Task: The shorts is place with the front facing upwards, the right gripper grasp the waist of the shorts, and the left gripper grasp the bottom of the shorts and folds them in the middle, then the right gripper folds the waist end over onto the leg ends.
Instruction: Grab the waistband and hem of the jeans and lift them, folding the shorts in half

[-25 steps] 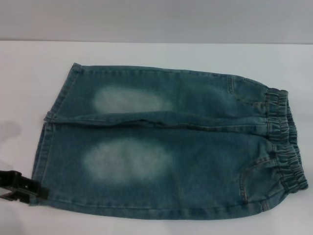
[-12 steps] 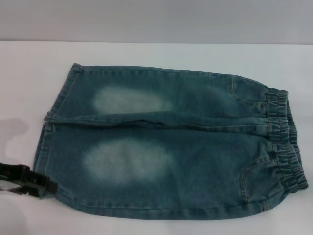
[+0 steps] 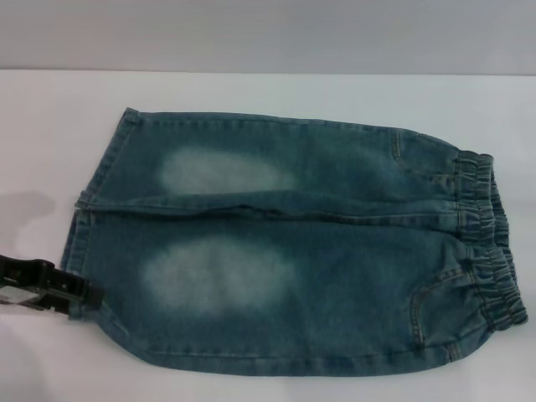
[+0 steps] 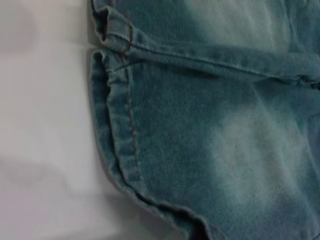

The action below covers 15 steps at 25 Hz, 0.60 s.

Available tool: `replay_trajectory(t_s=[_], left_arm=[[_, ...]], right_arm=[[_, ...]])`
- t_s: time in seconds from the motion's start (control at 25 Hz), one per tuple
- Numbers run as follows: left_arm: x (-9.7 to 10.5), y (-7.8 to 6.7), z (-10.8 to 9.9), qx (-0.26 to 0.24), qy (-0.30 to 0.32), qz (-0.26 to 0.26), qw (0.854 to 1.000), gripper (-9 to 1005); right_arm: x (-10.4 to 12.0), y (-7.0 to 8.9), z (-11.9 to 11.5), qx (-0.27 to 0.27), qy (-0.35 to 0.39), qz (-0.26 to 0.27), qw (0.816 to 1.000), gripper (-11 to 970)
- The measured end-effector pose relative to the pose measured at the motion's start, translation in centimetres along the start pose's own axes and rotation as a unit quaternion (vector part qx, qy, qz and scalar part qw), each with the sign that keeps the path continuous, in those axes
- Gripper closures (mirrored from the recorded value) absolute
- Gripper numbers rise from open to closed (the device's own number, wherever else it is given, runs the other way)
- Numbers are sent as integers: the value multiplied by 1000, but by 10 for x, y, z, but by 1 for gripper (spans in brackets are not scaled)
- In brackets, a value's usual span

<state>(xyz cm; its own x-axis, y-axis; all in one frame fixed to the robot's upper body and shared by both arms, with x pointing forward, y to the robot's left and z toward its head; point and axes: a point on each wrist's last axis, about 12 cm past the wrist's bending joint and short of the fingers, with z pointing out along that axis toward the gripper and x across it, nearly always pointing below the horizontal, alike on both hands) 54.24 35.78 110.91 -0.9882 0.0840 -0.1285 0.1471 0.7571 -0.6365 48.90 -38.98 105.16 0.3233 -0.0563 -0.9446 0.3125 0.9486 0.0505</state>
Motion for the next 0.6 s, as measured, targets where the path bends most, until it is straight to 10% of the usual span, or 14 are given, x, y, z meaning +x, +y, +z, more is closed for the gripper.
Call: replay_trajectory(t_s=[0.6], left_arm=[[0, 0, -4, -5, 16, 3, 1000, 396]], right_arm=[[1, 3, 0, -4, 2, 4, 1000, 374]])
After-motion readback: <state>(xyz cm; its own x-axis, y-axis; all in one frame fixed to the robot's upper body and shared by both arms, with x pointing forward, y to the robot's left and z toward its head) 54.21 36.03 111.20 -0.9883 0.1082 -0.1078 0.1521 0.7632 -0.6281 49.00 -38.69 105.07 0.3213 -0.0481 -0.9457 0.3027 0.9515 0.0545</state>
